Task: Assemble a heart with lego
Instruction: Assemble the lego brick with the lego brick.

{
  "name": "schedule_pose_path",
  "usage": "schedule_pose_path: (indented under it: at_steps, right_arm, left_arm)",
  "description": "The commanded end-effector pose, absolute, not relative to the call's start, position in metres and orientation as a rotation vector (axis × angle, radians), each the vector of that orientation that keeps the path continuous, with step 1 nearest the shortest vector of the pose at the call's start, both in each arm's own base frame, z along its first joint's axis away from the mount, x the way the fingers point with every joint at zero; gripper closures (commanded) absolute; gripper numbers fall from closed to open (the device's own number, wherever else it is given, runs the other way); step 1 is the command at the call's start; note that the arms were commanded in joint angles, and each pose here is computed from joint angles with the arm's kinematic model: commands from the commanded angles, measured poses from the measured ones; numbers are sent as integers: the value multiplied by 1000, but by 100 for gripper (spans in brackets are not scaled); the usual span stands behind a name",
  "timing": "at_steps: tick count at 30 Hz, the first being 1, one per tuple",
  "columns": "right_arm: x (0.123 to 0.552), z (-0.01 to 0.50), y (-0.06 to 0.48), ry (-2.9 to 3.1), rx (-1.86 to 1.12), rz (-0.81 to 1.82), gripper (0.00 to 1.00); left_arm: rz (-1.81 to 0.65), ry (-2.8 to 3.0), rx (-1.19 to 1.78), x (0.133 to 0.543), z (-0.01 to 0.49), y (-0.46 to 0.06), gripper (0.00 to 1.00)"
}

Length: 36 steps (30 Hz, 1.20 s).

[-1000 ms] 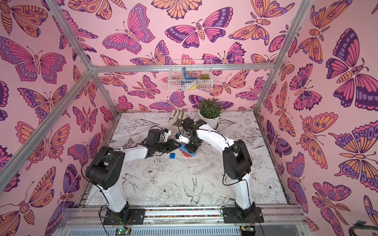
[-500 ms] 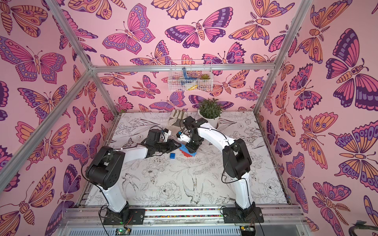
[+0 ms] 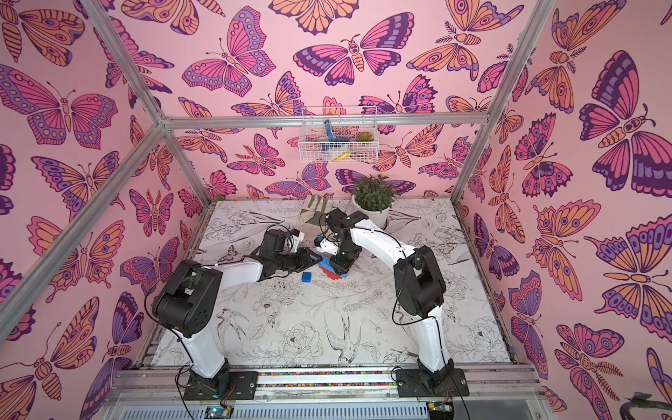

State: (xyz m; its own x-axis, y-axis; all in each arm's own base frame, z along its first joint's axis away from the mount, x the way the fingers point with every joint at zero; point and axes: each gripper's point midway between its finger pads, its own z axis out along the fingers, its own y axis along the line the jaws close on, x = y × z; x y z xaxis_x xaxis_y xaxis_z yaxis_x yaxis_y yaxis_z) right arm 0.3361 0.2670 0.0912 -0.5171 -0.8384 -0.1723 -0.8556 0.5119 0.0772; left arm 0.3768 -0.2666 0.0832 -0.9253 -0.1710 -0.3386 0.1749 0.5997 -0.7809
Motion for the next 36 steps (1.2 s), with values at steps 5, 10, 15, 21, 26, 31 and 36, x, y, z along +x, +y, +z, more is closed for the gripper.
schedule_pose_path:
  at_steps: [5,10,15,21,26,31,36]
  right_arm:
    - [341,117,266,2584,-1402,273,44]
    - [344,144,265,2544,-1291,354,42]
    - [355,148,252,2564,-1177,311,42]
    - [356,137,248,2613,-1171,271,42]
    - [358,131,249,2637,-1170,268,42]
    - [361,124,248,2652,-1173,244,42]
    - [362,117,247,2678,-1181,232,42]
  left_arm:
    - [-1240,2487,-14,370,75,-264,53]
    - [-1243,2487,-15,370,76,-265,53]
    - [-1241,2483,-14,370,77,-264,53]
    - [-1241,2485,-16,369,77,-265,53]
    - [-1242,2483,-16,369,78,-265,53]
    - [-1239,2487,-18,368,76,-265,53]
    - [-1241,2484,-19,368,78,-265,53]
